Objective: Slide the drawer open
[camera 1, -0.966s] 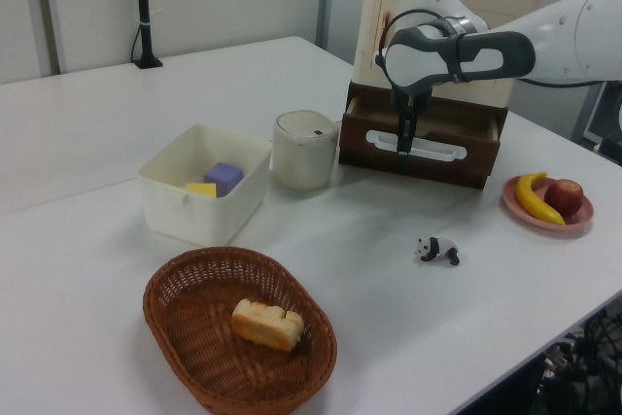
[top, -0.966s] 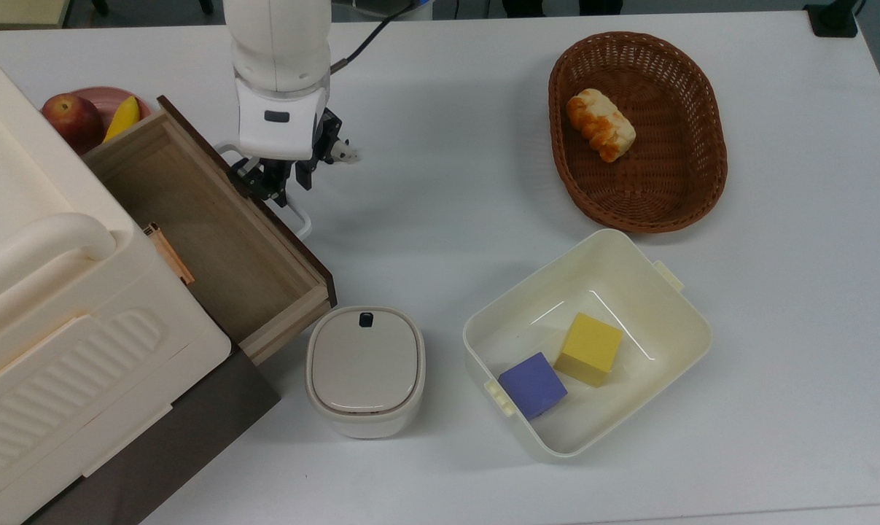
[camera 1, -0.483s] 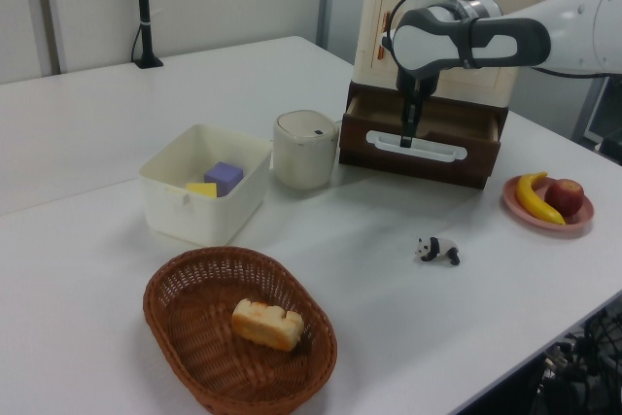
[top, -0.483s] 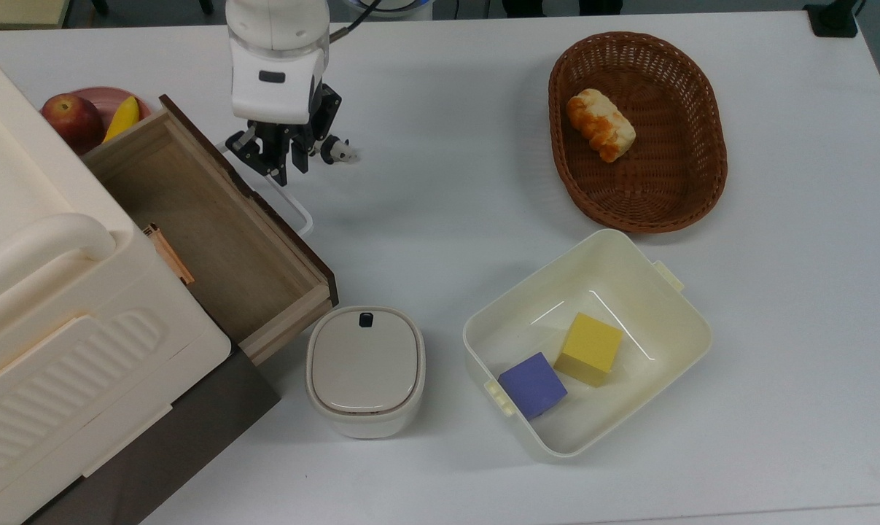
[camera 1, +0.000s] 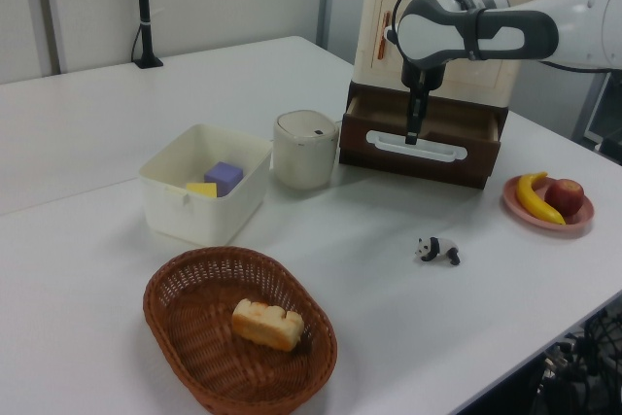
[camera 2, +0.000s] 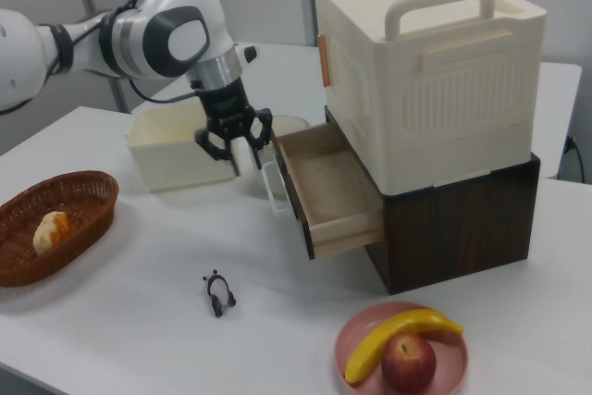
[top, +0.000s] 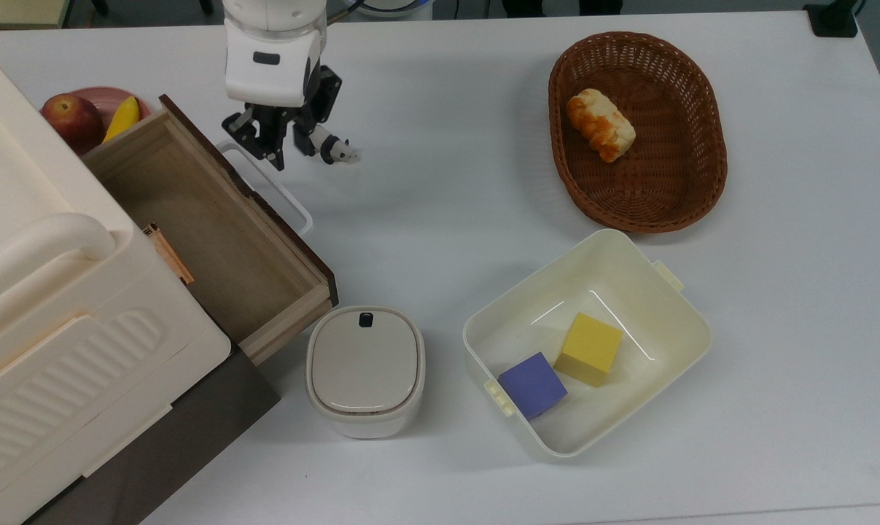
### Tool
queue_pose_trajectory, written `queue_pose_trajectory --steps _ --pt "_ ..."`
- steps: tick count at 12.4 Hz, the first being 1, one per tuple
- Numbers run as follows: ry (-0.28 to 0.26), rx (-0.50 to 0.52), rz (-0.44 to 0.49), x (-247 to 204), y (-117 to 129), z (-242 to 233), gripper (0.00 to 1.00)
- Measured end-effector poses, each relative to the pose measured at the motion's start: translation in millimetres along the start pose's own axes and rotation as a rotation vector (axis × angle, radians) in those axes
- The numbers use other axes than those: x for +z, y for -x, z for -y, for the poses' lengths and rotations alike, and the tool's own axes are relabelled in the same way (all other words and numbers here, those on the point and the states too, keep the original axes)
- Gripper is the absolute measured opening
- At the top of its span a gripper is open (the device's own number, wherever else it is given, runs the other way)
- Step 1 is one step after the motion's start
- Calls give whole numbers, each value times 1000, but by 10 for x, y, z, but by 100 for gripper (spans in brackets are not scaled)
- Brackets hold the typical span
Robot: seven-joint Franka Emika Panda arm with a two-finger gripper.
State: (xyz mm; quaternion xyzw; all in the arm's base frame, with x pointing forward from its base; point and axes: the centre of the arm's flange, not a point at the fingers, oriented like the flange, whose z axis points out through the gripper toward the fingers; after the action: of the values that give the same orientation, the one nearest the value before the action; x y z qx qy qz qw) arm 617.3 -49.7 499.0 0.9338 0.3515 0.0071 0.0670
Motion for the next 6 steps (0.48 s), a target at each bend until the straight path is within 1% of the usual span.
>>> queue_pose_trajectory --steps 1,2,3,4,5,6 --pt "-48 109 -4 -109 -16 82 56" --pt "-77 214 -7 -262 -57 196 72" --pt "-86 291 -9 -375 -98 289 83" --pt "-92 420 -4 -519 -172 451 96" --pt "-92 513 -5 -599 -229 552 100" --pt "-89 650 -11 -696 -304 656 100"
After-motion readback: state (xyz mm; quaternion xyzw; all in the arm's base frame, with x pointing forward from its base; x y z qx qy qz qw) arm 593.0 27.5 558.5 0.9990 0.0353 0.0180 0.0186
